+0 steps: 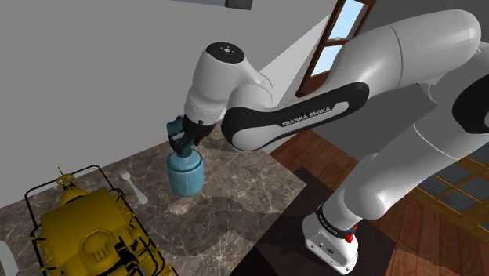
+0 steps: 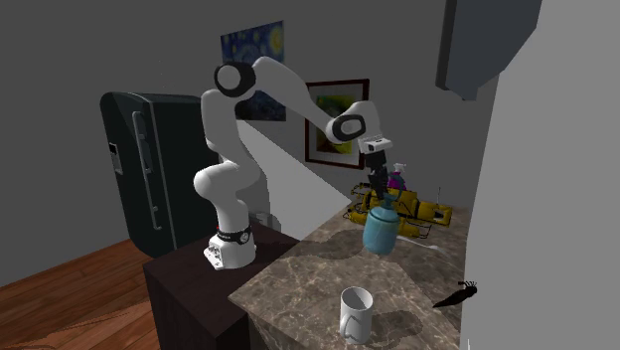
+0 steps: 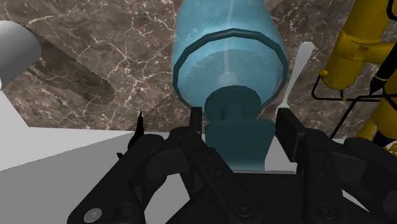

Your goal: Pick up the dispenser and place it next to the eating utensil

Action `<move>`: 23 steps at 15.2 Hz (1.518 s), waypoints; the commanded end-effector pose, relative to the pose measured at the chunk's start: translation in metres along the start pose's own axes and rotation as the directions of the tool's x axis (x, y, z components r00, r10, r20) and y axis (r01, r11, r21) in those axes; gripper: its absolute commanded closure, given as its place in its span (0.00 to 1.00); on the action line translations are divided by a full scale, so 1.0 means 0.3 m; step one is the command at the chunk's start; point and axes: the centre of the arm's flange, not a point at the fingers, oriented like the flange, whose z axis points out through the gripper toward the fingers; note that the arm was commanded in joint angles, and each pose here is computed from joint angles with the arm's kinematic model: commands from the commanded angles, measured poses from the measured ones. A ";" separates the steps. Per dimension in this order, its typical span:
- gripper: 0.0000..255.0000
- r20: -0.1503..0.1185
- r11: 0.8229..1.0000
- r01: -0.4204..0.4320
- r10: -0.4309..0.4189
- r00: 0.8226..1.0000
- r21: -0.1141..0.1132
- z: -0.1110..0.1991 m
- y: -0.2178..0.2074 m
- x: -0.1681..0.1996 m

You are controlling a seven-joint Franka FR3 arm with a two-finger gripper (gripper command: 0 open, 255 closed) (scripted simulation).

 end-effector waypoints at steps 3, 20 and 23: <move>1.00 -0.002 1.000 0.000 0.000 1.000 0.001 0.054 0.000 -0.016; 0.00 -0.002 1.000 0.000 0.000 1.000 0.001 -0.113 0.000 -0.017; 0.00 -0.002 1.000 0.000 0.000 1.000 0.001 -0.113 0.000 -0.017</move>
